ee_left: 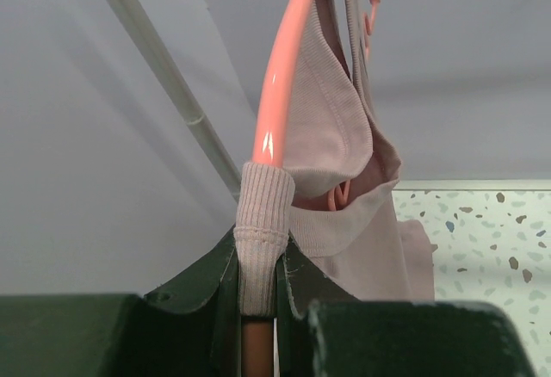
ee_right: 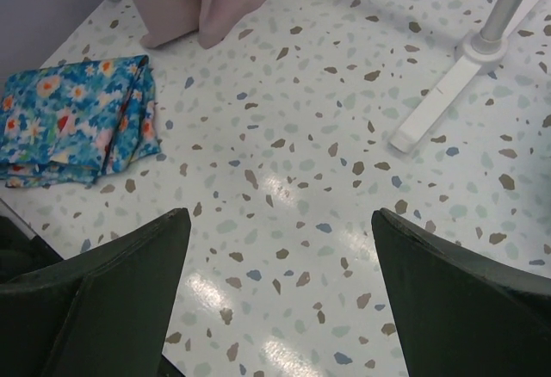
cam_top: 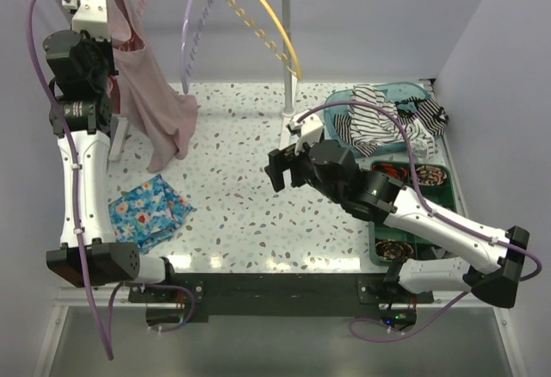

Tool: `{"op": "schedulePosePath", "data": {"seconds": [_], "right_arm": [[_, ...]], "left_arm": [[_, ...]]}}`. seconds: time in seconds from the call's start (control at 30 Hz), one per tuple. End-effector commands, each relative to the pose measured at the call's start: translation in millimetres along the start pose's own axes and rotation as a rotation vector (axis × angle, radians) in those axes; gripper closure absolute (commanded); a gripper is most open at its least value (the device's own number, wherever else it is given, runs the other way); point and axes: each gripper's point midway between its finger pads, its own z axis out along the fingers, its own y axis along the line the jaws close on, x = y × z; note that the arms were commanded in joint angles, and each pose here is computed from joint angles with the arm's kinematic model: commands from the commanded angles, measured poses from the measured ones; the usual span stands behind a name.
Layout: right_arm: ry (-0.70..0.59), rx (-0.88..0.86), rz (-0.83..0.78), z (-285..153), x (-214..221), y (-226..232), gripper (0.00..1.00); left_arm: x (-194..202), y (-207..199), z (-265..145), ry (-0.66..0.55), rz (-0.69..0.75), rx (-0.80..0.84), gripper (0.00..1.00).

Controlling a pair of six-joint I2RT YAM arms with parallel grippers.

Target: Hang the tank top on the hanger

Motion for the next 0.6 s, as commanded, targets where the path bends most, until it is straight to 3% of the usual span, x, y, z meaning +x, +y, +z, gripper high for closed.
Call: {"op": "schedulePosePath", "data": {"seconds": [0.0,0.3,0.57], "right_arm": [[-0.007,-0.074,0.035,6.4,6.4,15.3,0.10],[0.106,-0.132,0.026,21.0,56.7,24.3,0.09],[0.150,-0.163,0.015,28.3,68.9,31.8,0.10]], "left_arm": [[-82.6,18.5,-11.2,-0.261,-0.022,-0.010,1.00],[-90.1,22.9,-2.5,-0.275,-0.045,0.001,1.00],[-81.3,32.0,16.2,-0.250,-0.053,-0.002,1.00]]}}
